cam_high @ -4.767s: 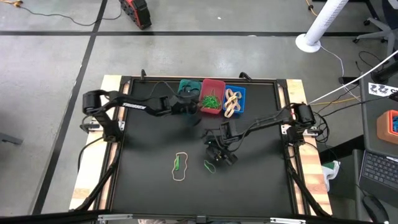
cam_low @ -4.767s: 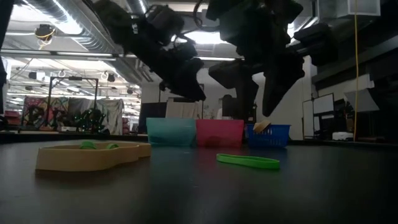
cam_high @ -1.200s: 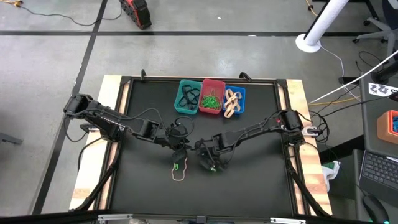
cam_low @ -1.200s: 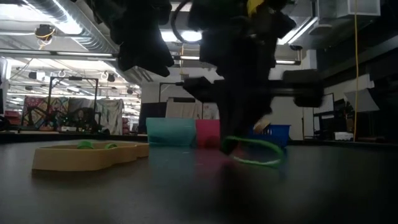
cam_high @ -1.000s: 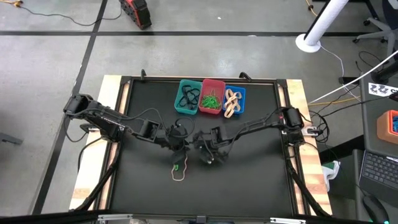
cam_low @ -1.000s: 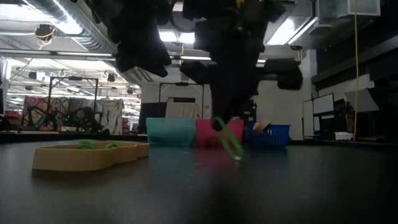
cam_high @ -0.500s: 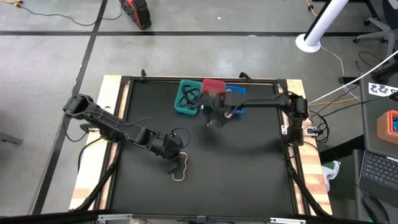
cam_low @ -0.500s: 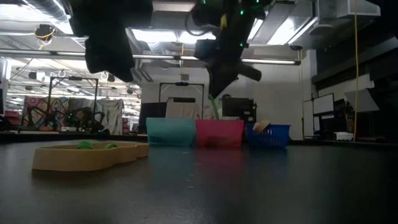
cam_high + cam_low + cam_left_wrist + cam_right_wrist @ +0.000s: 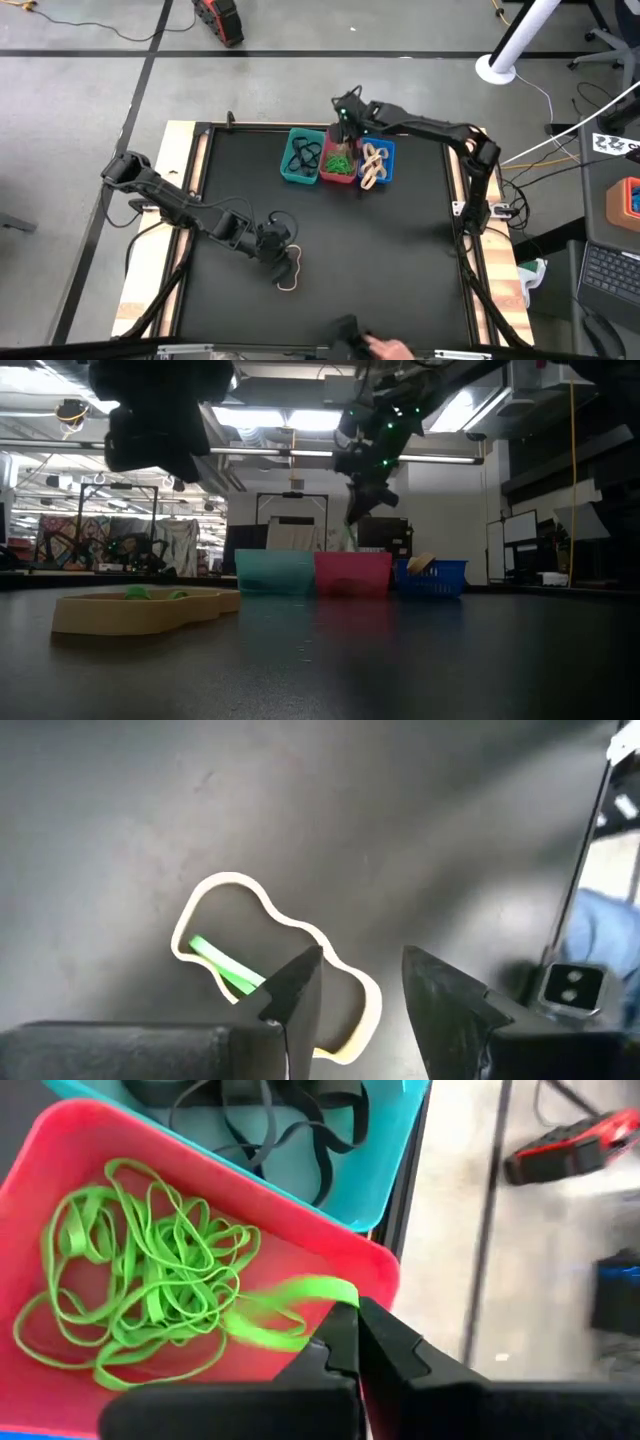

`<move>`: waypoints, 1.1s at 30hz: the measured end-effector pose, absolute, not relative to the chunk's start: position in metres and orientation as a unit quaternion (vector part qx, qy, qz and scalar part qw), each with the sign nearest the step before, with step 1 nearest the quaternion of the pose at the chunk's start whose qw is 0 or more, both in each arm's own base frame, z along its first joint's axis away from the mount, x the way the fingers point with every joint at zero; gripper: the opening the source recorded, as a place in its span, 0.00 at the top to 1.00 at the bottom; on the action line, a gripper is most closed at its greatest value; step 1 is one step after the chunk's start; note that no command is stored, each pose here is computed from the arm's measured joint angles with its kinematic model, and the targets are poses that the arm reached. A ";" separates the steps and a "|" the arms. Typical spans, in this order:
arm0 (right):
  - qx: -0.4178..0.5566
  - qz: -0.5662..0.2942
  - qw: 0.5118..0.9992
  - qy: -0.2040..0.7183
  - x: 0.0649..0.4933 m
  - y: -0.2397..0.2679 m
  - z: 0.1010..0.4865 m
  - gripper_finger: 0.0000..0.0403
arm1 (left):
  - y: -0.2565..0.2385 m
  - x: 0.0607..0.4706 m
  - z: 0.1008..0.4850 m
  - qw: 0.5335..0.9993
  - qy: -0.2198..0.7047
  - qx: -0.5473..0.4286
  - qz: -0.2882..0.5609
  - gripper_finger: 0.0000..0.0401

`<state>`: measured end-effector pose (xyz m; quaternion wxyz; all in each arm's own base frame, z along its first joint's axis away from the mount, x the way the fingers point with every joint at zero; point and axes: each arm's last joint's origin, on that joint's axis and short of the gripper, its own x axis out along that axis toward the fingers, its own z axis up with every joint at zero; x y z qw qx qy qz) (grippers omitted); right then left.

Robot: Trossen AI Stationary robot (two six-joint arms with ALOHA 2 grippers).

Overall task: Sort rubber bands into baskets
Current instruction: Put the green rubber band into the pink bin

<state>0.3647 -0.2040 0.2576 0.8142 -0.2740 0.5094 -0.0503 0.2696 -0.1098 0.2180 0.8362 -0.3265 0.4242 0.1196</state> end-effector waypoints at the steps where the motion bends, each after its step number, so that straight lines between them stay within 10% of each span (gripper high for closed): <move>1: -0.259 -0.052 0.821 0.506 0.362 -0.209 0.257 0.99 | -0.111 0.269 0.218 0.831 0.423 -0.339 0.125 0.66; 19: -0.224 -0.039 0.841 0.491 0.353 -0.225 0.255 0.98 | -0.114 0.269 0.216 0.819 0.413 -0.368 0.151 0.66; 33: -0.227 -0.045 0.837 0.495 0.353 -0.225 0.255 0.62 | -0.120 0.279 0.182 0.751 0.483 -0.417 0.170 0.73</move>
